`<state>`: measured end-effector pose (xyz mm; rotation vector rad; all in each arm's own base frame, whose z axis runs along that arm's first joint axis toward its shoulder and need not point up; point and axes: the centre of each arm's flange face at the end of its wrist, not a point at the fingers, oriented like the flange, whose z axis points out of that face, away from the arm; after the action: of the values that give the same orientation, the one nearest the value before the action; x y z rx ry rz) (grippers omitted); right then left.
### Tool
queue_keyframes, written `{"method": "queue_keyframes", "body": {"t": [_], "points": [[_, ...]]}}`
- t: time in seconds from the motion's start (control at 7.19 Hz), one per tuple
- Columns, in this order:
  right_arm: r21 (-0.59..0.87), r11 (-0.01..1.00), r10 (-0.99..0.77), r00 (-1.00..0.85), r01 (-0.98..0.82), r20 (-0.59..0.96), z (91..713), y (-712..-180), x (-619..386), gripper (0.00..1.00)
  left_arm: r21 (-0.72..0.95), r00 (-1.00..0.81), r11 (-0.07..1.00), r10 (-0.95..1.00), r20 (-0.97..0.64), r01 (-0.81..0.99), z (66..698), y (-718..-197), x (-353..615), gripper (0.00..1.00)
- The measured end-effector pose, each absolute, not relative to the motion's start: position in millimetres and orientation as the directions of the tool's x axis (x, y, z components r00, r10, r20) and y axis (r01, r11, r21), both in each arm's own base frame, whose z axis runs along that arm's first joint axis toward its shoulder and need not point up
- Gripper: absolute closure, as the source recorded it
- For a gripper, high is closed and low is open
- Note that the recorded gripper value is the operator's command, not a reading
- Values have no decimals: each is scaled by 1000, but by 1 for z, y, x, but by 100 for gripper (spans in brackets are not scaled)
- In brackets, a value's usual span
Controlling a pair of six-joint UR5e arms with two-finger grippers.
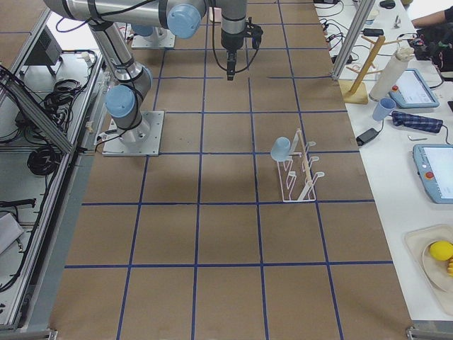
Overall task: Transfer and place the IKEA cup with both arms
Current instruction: 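Move the right gripper toward the light blue cup on the wire rack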
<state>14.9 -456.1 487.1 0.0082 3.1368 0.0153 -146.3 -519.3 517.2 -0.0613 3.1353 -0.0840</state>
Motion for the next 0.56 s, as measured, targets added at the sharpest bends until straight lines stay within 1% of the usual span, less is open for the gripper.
{"method": "queue_keyframes", "body": {"t": [0.28,0.56], "points": [[-19,998,-66,-998,-66,-1,468,-485,-34,0,-55,-999,998,-39,-4,-39,518,-518,-146,0],[-39,994,-100,-995,-100,9,442,-514,-65,0,-54,-999,998,-39,-5,-39,518,-518,-146,0]]}}
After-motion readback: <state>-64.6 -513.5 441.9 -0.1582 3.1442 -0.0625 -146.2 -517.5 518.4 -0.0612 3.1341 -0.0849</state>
